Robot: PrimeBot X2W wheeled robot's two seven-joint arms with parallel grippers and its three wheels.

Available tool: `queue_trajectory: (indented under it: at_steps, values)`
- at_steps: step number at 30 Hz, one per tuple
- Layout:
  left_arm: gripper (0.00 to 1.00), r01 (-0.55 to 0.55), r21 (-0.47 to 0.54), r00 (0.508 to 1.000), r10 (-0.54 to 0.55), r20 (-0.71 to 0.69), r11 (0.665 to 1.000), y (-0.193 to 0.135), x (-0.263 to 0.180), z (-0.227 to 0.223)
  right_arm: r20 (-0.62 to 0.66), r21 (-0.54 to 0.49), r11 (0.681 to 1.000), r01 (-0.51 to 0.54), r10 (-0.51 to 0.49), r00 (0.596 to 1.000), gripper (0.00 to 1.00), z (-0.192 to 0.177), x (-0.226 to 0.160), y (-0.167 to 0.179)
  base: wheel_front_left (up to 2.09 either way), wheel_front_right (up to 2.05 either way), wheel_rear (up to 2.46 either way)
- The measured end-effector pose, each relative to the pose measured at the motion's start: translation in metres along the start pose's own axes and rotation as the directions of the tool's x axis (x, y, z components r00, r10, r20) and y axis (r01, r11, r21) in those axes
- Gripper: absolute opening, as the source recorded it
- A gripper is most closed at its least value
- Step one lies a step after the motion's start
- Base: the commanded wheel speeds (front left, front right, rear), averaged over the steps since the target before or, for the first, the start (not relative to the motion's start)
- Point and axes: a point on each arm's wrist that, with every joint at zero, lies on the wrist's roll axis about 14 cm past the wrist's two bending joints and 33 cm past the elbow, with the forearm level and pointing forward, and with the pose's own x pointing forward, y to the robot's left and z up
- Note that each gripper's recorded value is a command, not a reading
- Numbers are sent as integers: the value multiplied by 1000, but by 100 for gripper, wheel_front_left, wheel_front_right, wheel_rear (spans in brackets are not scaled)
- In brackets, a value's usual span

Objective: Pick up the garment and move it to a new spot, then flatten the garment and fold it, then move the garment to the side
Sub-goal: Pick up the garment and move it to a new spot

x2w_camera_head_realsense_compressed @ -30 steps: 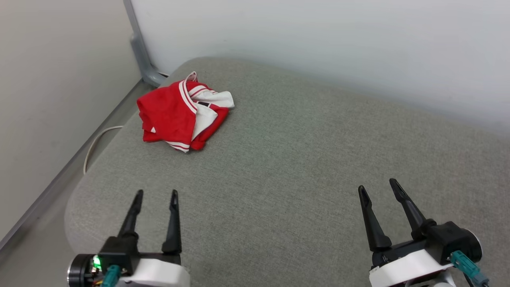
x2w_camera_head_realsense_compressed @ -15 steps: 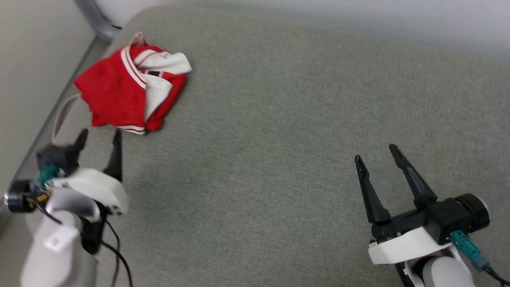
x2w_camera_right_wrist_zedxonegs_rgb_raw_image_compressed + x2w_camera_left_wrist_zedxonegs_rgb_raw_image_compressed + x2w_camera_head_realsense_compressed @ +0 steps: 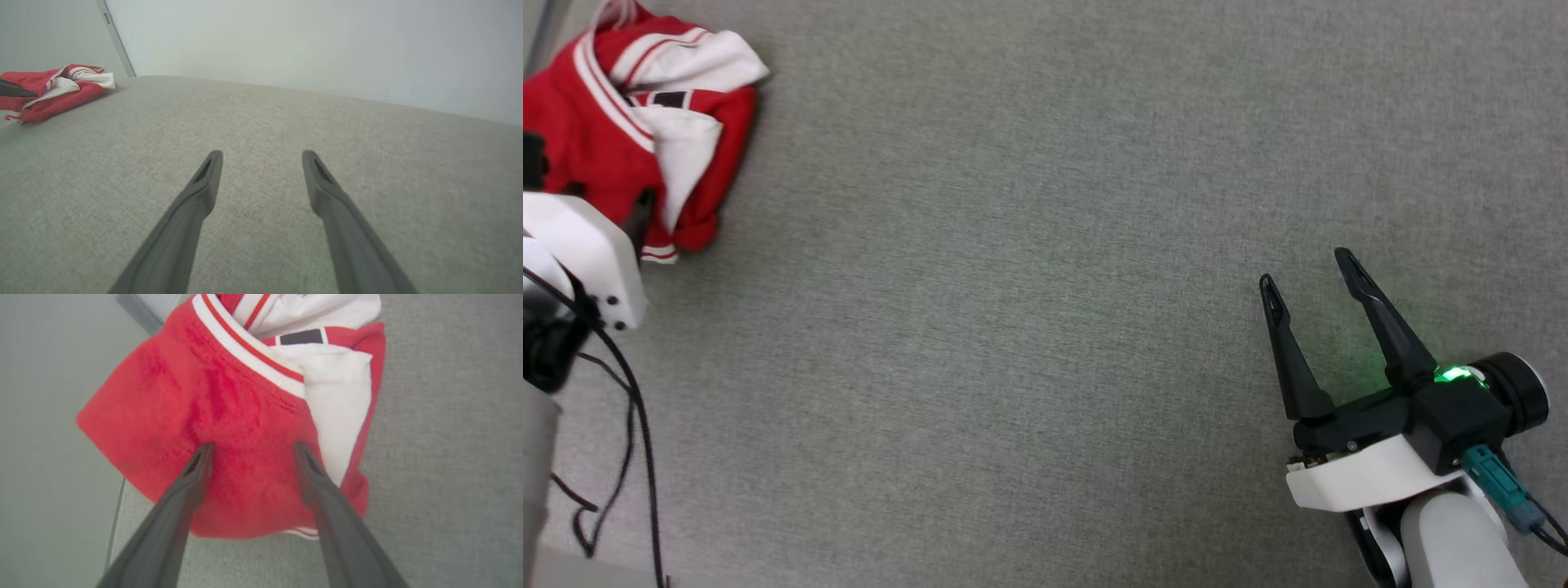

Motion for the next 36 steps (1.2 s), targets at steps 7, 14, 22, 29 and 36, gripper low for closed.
queue_trajectory:
  at_steps: [7, 14, 22, 29, 36]
  values:
    - [100, -9, -5, 996, 9, -93, 1000, 4, 26, -13, -35, 4, 1000, 23, -23, 999, 100, -17, 0, -11, 0, 0, 0]
    - [0, 8, -15, 996, -9, -83, 1000, -1, 28, -15, -45, -1, 1000, 27, -27, 999, 100, -20, -1, -13, 0, 0, 0]
    - [0, -50, 33, 987, 45, 151, 998, 28, 1, 38, -5, 0, 1000, 24, -24, 1000, 100, 3, -3, -6, 0, 0, 0]
    - [0, -83, 109, 903, 29, 429, 991, 38, -56, 118, 57, -3, 999, 36, -36, 998, 100, 38, -17, 1, 0, 0, 0]
    - [0, -104, 190, 721, -57, 690, 976, 15, -139, 201, 135, -18, 996, 82, -79, 988, 100, 77, -40, -3, 0, 0, 0]
